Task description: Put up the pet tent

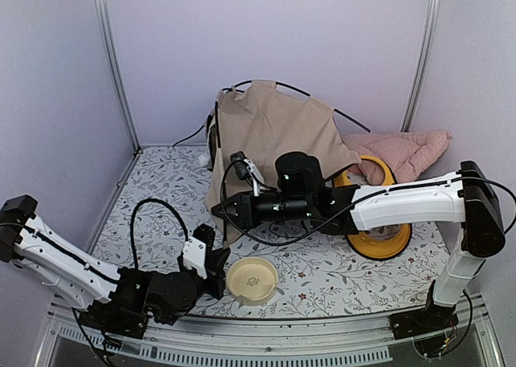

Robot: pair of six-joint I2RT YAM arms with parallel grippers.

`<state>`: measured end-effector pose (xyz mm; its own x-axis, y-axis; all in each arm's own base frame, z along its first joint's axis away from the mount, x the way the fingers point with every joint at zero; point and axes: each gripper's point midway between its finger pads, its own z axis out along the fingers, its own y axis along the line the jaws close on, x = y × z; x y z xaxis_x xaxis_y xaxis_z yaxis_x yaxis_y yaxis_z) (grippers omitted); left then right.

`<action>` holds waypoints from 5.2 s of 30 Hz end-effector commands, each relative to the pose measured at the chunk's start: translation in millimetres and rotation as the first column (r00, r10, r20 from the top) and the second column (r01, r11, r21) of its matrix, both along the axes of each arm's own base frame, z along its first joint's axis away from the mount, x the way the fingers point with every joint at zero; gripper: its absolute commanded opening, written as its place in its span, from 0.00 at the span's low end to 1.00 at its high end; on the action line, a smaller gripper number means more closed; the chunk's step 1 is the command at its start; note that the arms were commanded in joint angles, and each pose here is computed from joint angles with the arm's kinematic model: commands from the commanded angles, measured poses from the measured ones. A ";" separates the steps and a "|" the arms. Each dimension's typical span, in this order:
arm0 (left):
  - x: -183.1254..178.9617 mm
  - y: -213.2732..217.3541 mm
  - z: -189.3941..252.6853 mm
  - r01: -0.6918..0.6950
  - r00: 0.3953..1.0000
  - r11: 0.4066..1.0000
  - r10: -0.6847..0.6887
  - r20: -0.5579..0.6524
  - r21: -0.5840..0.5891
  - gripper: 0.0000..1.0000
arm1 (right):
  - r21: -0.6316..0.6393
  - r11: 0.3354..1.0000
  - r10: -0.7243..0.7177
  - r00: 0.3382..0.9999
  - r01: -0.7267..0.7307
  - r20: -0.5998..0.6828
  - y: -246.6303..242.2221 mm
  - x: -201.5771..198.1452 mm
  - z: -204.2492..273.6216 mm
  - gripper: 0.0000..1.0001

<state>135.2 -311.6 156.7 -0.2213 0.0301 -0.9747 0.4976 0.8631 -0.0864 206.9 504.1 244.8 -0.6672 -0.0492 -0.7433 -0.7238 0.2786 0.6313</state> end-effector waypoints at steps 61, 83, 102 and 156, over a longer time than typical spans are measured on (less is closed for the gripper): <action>-74.9 -22.6 -43.8 0.380 0.921 0.919 -0.367 -0.131 0.100 0.00 | 0.260 0.899 -0.391 0.914 0.354 0.109 -30.1 81.5 91.1 0.00; -74.8 -25.7 -21.5 0.386 0.920 0.919 -0.378 -0.099 0.077 0.00 | 0.198 0.911 -0.383 0.920 0.361 0.087 -26.9 83.0 59.5 0.00; -69.3 -24.1 3.0 0.368 0.930 0.926 -0.365 -0.046 0.081 0.00 | 0.146 0.930 -0.351 0.933 0.339 0.074 -20.2 69.0 34.8 0.00; -8.7 20.8 111.4 0.124 0.985 0.982 -0.139 -0.100 -0.143 0.49 | -0.087 0.958 -0.255 0.949 0.275 0.184 -0.7 17.8 -47.9 0.00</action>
<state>105.5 -305.8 257.8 -0.2866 -0.0127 -0.9580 0.6793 0.7024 -0.2126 227.6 501.2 200.4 -0.5452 0.0340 -0.8376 -0.6975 0.5358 0.4758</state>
